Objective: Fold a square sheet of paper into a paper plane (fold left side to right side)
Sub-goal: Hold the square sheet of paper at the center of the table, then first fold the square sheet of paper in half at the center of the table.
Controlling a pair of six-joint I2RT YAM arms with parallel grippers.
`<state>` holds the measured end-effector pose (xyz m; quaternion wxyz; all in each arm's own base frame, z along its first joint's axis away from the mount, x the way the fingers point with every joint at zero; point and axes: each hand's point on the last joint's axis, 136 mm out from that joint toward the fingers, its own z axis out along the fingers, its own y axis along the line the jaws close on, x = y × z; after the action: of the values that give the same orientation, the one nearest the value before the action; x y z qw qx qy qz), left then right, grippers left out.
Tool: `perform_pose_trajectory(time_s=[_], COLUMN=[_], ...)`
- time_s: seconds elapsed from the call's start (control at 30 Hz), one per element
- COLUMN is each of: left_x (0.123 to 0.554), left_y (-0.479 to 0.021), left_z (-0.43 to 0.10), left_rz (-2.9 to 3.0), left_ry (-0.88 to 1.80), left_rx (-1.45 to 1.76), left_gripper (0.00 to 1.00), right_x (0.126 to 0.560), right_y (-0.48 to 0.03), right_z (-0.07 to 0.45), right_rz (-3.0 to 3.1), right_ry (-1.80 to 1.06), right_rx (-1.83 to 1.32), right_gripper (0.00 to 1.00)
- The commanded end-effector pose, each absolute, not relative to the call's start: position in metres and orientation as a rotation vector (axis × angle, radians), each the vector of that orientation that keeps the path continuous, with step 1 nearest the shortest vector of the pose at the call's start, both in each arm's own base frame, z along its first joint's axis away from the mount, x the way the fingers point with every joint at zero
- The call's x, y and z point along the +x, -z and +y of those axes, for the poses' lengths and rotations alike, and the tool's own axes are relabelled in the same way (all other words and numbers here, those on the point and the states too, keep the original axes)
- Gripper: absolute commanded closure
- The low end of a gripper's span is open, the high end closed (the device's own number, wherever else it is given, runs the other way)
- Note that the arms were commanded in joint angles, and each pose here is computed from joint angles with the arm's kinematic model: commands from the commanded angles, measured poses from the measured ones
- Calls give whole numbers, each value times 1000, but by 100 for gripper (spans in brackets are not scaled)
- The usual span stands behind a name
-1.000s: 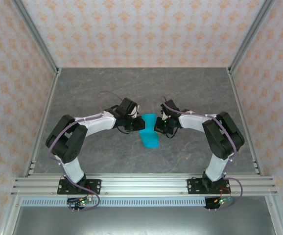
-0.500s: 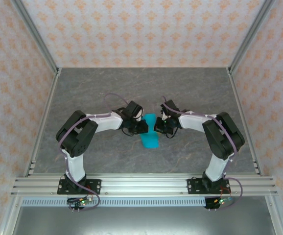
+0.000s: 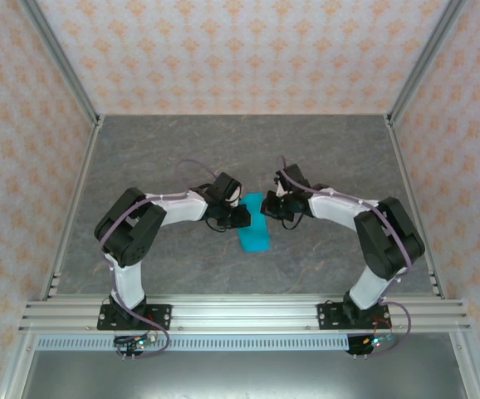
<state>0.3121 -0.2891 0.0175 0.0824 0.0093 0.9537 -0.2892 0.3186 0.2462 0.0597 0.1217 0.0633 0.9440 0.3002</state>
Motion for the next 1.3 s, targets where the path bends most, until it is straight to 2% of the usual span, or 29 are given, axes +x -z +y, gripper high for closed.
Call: perform_pose_trajectory(time_s=[0.0, 0.27, 0.67, 1.27], left_x=[298, 299, 284, 234], left_y=[4, 2, -3, 2], left_z=[-275, -279, -276, -273], left_rz=[2920, 2915, 2915, 2928], left_ry=[752, 761, 766, 873], left_rx=[-1, 12, 172, 385], left_gripper=[84, 84, 84, 87], right_x=[340, 349, 336, 329], right_y=[-66, -40, 3, 14], right_z=[254, 266, 241, 236], right_rz=[2718, 2785, 2926, 2961], right_ry=[-886, -902, -671, -626], right_rx=[195, 212, 278, 298], right_gripper=[95, 95, 95, 95])
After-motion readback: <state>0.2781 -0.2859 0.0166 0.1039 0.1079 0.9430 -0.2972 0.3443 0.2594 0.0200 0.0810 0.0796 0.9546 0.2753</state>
